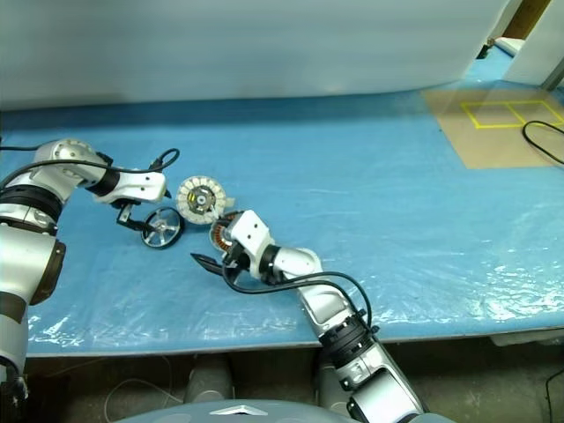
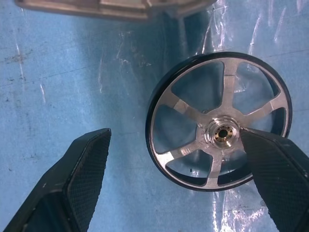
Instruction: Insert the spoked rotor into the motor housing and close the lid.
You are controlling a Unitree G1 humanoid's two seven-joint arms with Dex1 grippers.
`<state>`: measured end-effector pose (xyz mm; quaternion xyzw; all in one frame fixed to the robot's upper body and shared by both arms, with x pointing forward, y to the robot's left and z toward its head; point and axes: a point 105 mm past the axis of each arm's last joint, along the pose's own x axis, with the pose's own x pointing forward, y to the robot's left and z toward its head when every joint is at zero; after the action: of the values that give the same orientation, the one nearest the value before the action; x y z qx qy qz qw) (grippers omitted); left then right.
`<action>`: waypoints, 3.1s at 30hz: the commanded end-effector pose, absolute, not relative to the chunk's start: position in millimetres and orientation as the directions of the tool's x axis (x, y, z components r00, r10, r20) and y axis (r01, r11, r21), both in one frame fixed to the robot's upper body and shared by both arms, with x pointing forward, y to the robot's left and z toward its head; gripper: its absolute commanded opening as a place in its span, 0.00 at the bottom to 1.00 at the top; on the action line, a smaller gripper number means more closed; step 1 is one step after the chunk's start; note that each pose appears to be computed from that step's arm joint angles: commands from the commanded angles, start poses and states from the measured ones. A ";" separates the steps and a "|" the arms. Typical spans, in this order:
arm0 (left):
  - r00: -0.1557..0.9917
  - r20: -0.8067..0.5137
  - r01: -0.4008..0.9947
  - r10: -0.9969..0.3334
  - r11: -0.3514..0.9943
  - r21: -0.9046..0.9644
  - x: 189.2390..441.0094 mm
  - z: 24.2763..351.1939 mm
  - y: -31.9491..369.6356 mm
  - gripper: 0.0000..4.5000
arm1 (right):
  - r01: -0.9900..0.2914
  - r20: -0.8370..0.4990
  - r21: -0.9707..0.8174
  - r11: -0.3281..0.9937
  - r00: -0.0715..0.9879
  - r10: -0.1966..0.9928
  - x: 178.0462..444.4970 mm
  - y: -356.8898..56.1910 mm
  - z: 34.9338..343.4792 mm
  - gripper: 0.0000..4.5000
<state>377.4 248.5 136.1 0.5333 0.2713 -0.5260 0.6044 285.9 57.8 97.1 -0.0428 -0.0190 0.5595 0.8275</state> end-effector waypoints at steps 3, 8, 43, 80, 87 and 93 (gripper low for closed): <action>0.324 -0.876 0.916 -0.357 -0.113 0.385 381.3 145.7 246.4 1.00 | -0.922 0.029 -0.118 0.369 0.368 0.929 286.1 58.8 111.0 0.95; 0.320 -0.872 0.917 -0.371 -0.109 0.384 381.9 151.9 244.2 1.00 | -0.923 0.023 -0.123 0.365 0.365 0.931 287.2 58.7 110.3 0.95; 0.210 -0.924 0.963 -0.321 -0.095 0.252 369.0 144.6 255.9 0.58 | -0.925 -0.008 -0.122 0.360 0.364 0.931 287.6 59.2 101.7 0.96; 0.158 -0.940 0.941 -0.301 -0.244 0.236 363.2 131.7 246.7 0.58 | -0.919 -0.025 -0.123 0.376 0.381 0.924 290.4 57.8 97.7 0.96; 0.170 -0.943 0.938 -0.287 -0.247 0.244 364.8 128.0 246.9 0.58 | -0.917 -0.026 -0.125 0.378 0.384 0.923 290.8 57.2 97.8 0.96; 0.185 -0.940 0.933 -0.286 -0.250 0.260 367.7 128.9 244.0 0.36 | -0.916 -0.026 -0.126 0.380 0.386 0.922 291.3 56.6 97.7 0.96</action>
<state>365.3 245.3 123.8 0.5405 0.2996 -0.5702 0.5413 291.2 54.6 87.7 -0.0620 -0.0036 0.5531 0.8308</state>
